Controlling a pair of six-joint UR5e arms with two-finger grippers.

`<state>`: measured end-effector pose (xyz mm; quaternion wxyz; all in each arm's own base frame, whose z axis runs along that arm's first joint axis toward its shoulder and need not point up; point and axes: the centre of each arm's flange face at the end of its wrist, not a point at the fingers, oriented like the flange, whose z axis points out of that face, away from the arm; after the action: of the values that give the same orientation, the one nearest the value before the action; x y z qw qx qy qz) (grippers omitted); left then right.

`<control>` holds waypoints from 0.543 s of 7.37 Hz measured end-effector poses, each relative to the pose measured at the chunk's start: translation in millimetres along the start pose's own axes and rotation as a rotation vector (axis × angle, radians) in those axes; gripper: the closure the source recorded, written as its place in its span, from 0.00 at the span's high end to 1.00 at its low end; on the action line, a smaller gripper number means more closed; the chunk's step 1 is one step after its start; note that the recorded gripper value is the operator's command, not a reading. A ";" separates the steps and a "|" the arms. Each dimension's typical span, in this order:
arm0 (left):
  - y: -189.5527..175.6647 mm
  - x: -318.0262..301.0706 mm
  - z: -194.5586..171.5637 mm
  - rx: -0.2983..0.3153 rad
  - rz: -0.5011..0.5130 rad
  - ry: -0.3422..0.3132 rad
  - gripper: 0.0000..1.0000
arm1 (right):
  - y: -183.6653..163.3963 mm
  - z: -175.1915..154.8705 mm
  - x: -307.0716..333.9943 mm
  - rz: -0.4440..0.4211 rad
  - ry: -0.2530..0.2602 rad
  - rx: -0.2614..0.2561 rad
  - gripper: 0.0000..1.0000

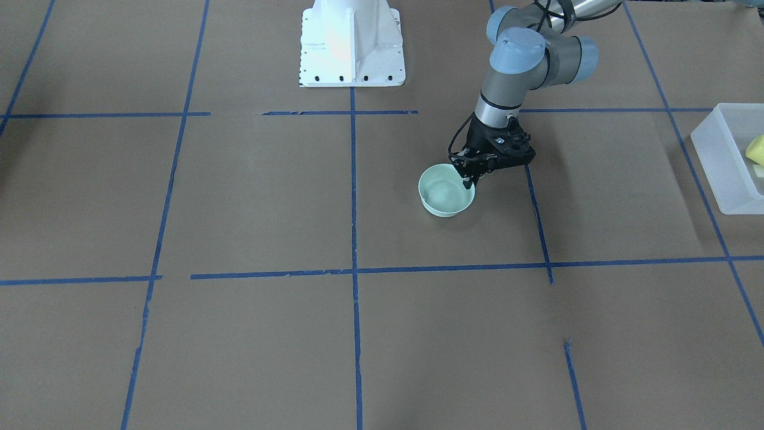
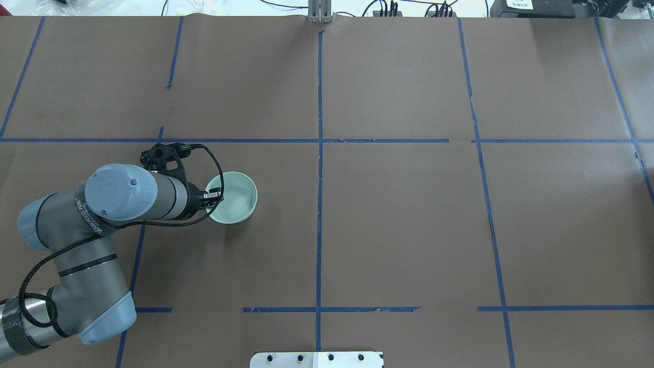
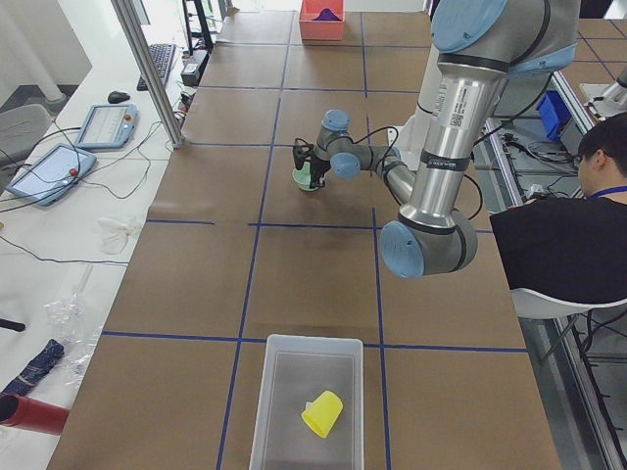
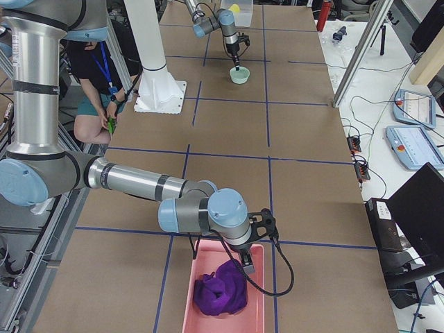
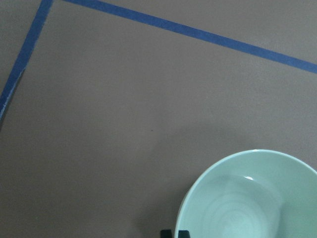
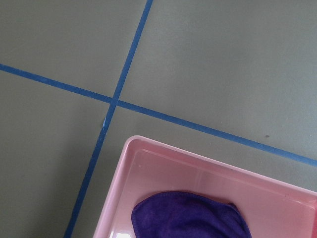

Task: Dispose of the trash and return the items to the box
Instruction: 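Reach the left gripper to the pale green bowl and grasp its rim, then carry the pale green bowl with the left gripper into the clear bin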

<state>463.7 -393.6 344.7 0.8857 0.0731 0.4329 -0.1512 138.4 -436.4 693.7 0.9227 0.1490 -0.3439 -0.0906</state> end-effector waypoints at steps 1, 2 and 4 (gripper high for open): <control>-2.9 3.9 -15.9 0.003 0.050 0.006 0.00 | 0.3 0.2 0.1 0.001 0.000 0.000 1.00; -13.9 6.5 -42.8 0.004 0.119 0.014 0.00 | 0.5 0.4 0.2 0.002 0.000 -0.001 1.00; -79.4 -11.6 -108.2 0.014 0.221 0.040 0.00 | 0.7 0.5 0.3 0.002 -0.001 -0.002 1.00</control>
<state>350.1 -438.0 287.4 0.8877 0.1294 0.4385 -0.0541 138.4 -435.9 694.5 0.9228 0.1478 -0.3442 -0.0898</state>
